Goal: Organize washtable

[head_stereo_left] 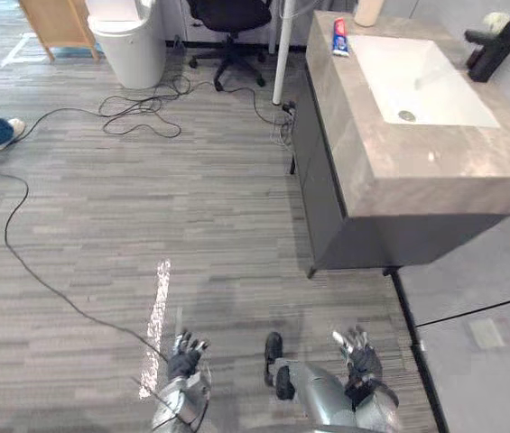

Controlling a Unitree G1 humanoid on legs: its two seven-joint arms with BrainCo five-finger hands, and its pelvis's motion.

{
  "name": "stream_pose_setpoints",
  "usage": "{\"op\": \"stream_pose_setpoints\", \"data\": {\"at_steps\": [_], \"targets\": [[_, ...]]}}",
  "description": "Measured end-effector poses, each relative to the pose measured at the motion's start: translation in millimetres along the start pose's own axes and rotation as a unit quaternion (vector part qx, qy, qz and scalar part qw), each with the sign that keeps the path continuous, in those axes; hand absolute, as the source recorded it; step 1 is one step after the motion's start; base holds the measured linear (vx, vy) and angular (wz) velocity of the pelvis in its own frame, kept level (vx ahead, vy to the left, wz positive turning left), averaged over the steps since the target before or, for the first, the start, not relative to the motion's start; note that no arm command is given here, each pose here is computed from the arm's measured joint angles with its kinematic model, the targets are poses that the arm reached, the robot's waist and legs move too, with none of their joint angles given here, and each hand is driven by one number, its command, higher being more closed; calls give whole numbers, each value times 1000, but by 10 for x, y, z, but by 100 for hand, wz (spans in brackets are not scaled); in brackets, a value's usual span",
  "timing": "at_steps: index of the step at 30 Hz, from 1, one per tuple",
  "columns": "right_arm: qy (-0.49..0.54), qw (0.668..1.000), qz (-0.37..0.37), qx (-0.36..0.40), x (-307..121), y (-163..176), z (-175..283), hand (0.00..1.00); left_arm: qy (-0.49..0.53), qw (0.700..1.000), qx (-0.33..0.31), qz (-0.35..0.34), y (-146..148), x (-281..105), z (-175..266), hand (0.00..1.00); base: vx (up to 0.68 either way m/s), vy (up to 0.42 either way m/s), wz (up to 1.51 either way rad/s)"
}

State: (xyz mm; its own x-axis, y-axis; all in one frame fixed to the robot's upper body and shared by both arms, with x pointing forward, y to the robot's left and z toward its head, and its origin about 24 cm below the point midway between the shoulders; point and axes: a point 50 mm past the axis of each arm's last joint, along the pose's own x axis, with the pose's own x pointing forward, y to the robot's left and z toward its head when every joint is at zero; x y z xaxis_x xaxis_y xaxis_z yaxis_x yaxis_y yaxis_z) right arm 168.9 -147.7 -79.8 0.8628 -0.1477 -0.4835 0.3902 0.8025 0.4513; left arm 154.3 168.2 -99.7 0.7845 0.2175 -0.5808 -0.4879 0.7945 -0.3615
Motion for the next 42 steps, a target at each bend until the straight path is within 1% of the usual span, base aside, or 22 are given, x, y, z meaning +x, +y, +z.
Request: {"op": "stream_pose_setpoints", "data": {"at_steps": [1, 3, 4, 7, 12, 15, 16, 18, 19, 22, 25, 27, 31, 35, 36, 38, 40, 42], "targets": [[18, 1000, -9, 1, 46, 11, -71, 0, -15, 1000, 7, -2, -11, 39, 96, 0, 382, -6, -108], [21, 1000, -8, 3, 90, 63, -78, 0, -32, 999, 12, -1, 31, 54, 192, 0, 581, 122, -108], [18, 1000, -5, 3, 100, 87, -70, 0, -34, 999, 11, 7, 87, 46, 205, 0, 622, 157, -92], [9, 1000, -1, -12, 126, 66, -7, 0, -19, 1000, 6, 14, 120, -17, 99, 0, 447, 254, -93], [10, 999, -24, -18, 73, -100, -16, 0, -19, 1000, 13, 15, 134, -45, 79, 0, 447, 475, -94], [24, 998, -54, -23, 16, -289, -75, 0, -14, 1000, 11, 19, 175, -115, 15, 0, 440, 726, -136], [49, 997, -56, -14, 18, -235, -199, 0, -26, 999, 25, 21, 241, -102, 104, 0, 262, 707, -150], [76, 996, -51, -10, -20, -189, -326, 0, -40, 998, 33, 17, 273, -125, 172, 0, 162, 580, -131], [84, 995, -49, -11, -29, -191, -350, 0, -41, 998, 38, 10, 262, -128, 180, 0, 137, 602, -116], [74, 995, -56, 24, -34, -217, -311, 0, -40, 995, 66, -66, -26, -113, 182, 0, 145, 647, -85], [80, 994, -56, 57, -86, -240, -346, 0, -30, 991, 85, -95, -119, -160, 108, 0, 15, 381, -98], [91, 993, -45, 54, -148, -228, -403, 0, -30, 991, 91, -94, -96, -182, 102, 0, -29, 298, -96], [71, 997, -4, 42, -137, -115, -311, 0, -33, 990, 89, -101, -105, -251, 87, 0, 63, 140, -109], [60, 998, -24, 27, -129, -247, -246, 0, -10, 990, 80, -112, -209, -230, -12, 0, 180, 25, -62], [60, 997, -30, 22, -139, -295, -233, 0, 1, 990, 72, -118, -281, -231, -66, 0, 199, -44, -64], [57, 998, -14, 19, -150, -228, -221, 0, -1, 991, 69, -119, -290, -233, -61, 0, 228, -67, -87], [38, 999, 17, 12, -114, -99, -128, 0, 1, 991, 59, -119, -308, -254, -84, 0, 207, -11, -129], [38, 998, 39, 9, -87, 17, -136, 0, 4, 992, 60, -115, -285, -267, -99, 0, 221, 41, -91]]}}
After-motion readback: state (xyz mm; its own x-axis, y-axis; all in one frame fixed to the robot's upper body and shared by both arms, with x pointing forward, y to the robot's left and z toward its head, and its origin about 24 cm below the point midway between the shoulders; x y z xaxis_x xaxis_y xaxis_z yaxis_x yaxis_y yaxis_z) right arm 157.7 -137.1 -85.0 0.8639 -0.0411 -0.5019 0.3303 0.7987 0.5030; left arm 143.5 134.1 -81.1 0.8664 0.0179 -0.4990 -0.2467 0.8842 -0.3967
